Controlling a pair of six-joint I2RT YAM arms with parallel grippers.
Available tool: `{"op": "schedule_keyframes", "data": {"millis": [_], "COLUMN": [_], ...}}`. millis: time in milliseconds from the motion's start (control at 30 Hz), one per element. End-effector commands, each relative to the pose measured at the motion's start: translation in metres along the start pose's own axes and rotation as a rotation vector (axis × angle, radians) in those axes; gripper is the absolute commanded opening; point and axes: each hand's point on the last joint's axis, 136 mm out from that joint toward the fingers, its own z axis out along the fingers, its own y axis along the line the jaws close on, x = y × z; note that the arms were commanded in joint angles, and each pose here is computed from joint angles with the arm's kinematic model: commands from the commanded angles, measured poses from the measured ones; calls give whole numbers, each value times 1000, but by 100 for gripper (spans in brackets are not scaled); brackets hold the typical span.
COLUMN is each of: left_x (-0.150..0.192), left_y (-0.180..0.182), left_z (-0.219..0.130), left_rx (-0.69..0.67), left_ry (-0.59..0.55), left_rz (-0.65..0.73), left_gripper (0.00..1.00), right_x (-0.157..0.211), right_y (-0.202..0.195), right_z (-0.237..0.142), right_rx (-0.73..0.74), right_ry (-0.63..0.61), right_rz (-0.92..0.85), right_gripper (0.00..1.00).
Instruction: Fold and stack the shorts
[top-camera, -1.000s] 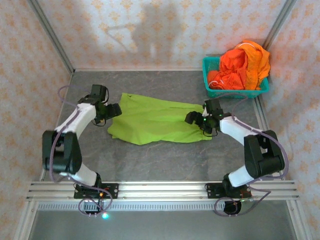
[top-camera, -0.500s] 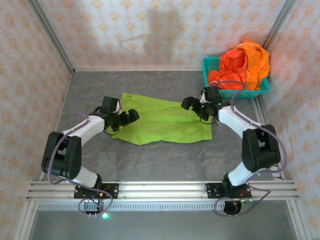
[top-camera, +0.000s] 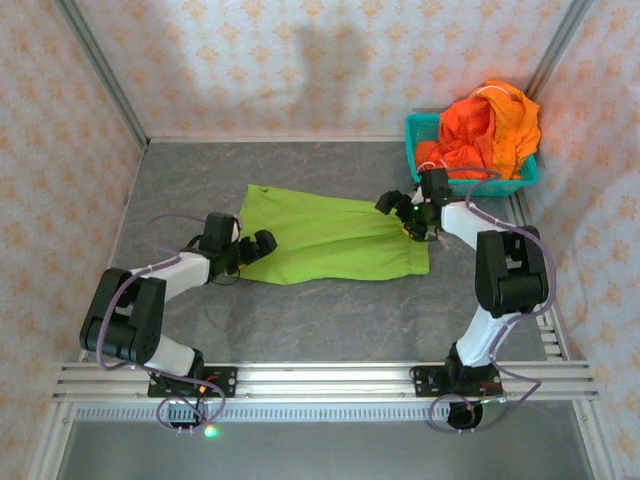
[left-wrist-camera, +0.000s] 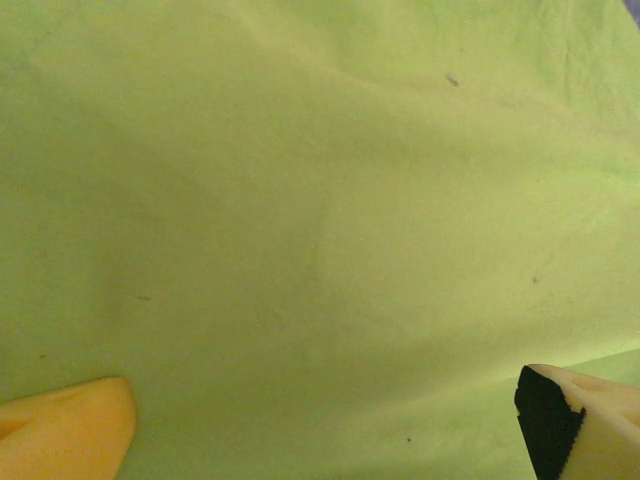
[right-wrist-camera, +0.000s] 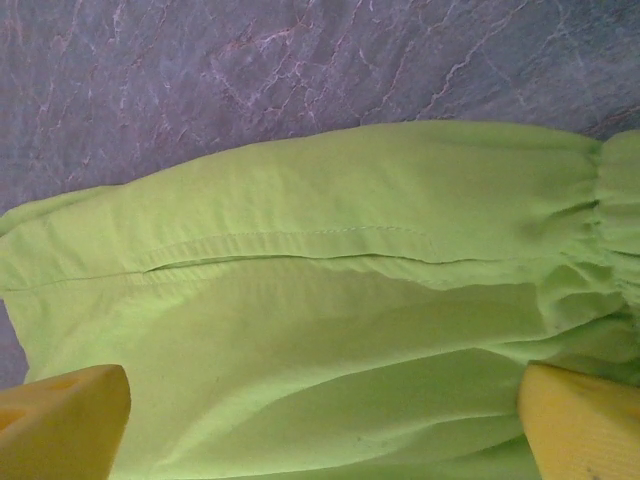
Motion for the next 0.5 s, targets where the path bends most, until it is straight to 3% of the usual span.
{"op": "schedule_keyframes", "data": {"millis": [0,300,467], "left_x": [38,24,-5], "left_y": [62,53,11], "left_z": [-1,-35,-86], "left_rx": [-219,-176,-39], "left_ry": [71,-80,-239], "left_rz": [-68,-67,2], "left_gripper": [100,100,100], "right_x": [-2,8,5], "right_y": [-11,-4,32], "right_z": [7,0,-48], "right_rx": [14,-45,-77], "right_ry": [5,4,-95], "right_rz": [40,25,-125], "right_gripper": [99,99,99]}}
